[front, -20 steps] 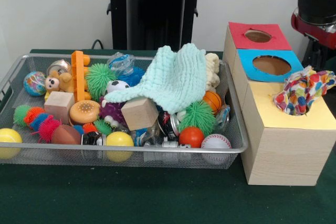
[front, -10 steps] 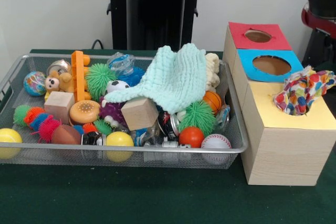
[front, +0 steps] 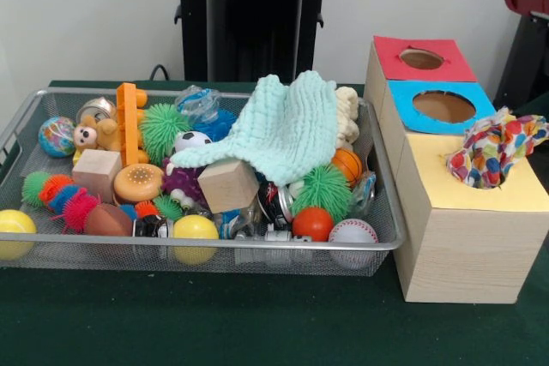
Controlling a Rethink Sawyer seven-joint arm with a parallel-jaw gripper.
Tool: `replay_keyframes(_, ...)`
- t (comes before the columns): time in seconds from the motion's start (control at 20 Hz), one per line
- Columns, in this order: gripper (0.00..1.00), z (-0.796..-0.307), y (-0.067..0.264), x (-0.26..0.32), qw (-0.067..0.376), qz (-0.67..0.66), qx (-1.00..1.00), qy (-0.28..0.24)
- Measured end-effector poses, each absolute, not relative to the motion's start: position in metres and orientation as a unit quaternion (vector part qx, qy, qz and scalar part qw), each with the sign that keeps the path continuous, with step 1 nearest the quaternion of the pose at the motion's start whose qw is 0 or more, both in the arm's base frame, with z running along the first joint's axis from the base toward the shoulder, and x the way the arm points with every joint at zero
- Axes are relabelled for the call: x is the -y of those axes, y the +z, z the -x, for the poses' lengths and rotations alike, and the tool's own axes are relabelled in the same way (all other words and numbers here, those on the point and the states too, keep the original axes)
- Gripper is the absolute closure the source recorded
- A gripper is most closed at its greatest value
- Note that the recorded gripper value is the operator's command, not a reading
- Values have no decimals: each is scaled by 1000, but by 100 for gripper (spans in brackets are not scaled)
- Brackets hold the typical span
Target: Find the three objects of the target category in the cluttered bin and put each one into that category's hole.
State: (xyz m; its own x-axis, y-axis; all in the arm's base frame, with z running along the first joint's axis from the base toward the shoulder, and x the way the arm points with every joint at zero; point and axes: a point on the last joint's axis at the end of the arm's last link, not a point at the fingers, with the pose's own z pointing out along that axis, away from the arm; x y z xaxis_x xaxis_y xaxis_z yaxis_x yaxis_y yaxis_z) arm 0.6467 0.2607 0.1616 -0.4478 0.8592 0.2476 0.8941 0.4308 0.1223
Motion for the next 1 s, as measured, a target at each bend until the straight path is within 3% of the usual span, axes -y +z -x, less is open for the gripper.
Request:
replay_keyframes(0.35, 100, -661, 166, -240, 51, 530, 839, -111)
replay_keyframes(1.0, 100, -668, 116, -234, 30, 532, 842, -83)
